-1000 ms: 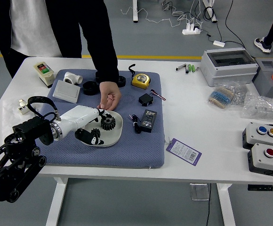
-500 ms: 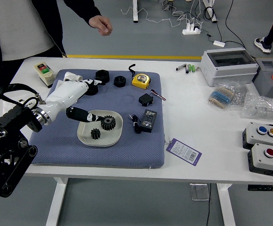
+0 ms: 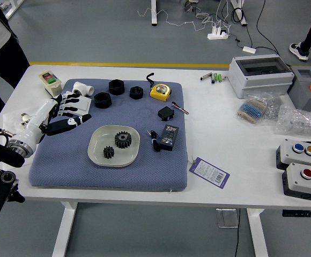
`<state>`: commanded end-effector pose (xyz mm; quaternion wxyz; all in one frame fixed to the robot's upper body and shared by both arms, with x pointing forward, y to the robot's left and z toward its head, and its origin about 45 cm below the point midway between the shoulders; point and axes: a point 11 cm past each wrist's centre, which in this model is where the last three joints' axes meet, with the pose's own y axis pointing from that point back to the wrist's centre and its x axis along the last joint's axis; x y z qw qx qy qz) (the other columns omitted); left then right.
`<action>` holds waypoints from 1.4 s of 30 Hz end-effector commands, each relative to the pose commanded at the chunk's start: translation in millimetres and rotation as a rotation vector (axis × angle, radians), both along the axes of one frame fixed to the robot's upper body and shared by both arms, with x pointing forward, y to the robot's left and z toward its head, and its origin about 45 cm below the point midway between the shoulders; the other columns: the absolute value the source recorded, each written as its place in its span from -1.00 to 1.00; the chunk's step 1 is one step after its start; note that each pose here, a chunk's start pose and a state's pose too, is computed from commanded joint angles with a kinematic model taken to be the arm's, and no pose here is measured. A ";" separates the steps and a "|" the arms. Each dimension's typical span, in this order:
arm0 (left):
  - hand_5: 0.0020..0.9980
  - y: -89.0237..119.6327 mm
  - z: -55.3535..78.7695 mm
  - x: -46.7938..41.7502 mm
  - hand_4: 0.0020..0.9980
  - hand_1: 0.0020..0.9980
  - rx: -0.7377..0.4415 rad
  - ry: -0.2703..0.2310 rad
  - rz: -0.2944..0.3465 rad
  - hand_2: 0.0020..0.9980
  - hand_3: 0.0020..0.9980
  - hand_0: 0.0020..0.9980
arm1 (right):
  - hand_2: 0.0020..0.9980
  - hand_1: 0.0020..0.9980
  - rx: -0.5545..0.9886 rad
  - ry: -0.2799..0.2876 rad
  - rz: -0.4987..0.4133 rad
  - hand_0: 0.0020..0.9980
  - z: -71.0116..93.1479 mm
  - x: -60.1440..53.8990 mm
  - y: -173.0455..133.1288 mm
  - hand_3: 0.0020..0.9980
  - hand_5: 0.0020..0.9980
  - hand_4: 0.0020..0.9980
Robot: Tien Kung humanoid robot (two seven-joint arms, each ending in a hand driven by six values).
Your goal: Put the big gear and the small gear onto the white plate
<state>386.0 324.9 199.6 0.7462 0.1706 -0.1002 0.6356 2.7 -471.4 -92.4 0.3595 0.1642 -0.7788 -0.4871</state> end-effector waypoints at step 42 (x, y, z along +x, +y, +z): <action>1.00 20.8 -13.6 -43.7 0.93 0.83 -0.683 0.016 0.089 0.94 0.77 0.77 | 0.48 0.35 0.015 0.024 0.006 0.33 -3.1 -12.4 5.9 0.14 0.36 0.59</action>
